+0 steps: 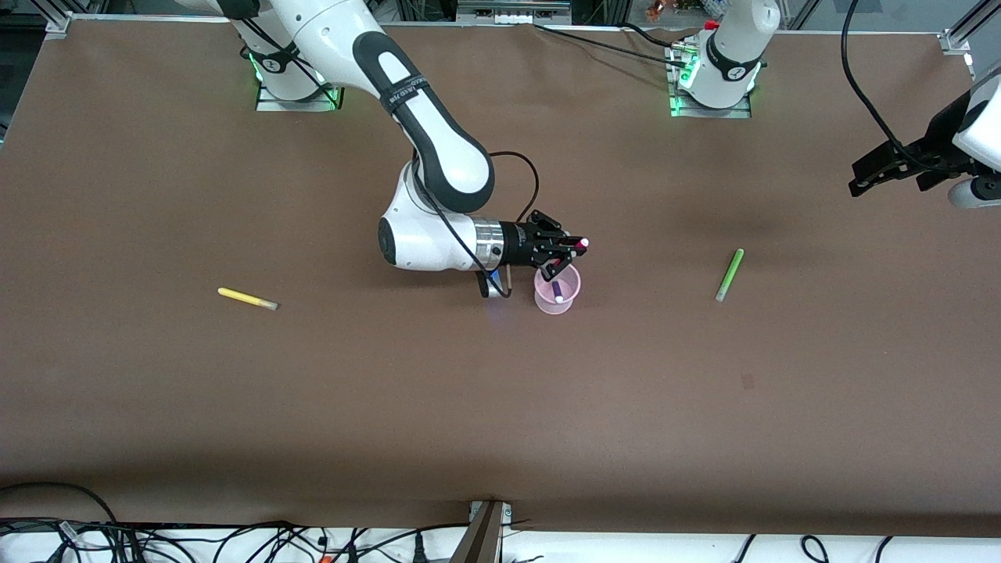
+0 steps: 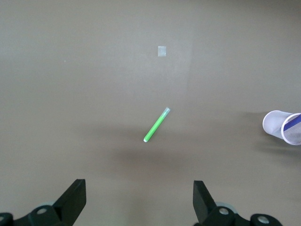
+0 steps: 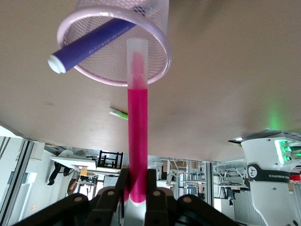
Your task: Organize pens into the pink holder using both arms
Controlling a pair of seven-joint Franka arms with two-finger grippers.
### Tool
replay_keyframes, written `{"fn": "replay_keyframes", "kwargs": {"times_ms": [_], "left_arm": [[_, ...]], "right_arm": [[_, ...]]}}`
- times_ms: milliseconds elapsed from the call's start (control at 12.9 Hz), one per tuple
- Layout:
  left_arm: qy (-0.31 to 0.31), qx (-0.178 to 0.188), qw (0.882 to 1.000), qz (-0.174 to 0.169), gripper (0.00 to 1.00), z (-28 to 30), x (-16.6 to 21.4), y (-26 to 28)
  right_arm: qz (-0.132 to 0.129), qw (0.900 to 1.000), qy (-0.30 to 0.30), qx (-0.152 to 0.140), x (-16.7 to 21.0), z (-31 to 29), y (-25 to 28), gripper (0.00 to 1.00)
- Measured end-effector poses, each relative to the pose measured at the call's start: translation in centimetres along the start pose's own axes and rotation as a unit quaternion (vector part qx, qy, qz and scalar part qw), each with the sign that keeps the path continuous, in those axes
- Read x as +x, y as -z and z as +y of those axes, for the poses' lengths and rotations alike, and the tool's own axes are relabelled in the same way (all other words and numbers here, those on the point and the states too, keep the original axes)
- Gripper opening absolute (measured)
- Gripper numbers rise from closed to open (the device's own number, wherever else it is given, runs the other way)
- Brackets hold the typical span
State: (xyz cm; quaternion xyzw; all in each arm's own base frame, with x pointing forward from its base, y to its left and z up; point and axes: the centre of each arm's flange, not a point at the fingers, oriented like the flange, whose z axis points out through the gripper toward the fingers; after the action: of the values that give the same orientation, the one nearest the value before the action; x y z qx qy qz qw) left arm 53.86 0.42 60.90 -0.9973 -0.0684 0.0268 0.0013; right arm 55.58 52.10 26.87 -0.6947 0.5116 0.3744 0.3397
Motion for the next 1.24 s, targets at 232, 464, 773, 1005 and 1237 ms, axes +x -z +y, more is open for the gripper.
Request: {"fn": "replay_keyframes", "kwargs": {"times_ms": [232, 464, 773, 1005, 1237], "left_arm": [[-0.003, 0.001, 1.0, -0.002, 1.0, 0.3, -0.1, 0.0], [-0.005, 0.001, 1.0, -0.003, 1.0, 0.5, -0.1, 0.0], [-0.005, 0.001, 1.0, -0.003, 1.0, 0.6, -0.1, -0.1], [-0.007, 0.001, 1.0, -0.003, 1.0, 0.8, -0.2, 0.0], [-0.009, 0.001, 1.0, -0.003, 1.0, 0.9, -0.2, 0.0]], "right_arm": [[0.001, 1.0, 0.003, 0.004, 0.3, -0.4, -0.4, 0.18], [0.002, 1.0, 0.006, 0.005, 0.5, -0.6, -0.8, 0.24], [-0.001, 1.0, 0.016, 0.012, -0.3, -1.3, -0.2, 0.67], [0.007, 0.998, 0.048, 0.026, -2.1, -2.9, 2.0, 1.0], [0.06, 0.988, 0.14, 0.01, -4.2, -4.2, 6.5, 1.0]]}}
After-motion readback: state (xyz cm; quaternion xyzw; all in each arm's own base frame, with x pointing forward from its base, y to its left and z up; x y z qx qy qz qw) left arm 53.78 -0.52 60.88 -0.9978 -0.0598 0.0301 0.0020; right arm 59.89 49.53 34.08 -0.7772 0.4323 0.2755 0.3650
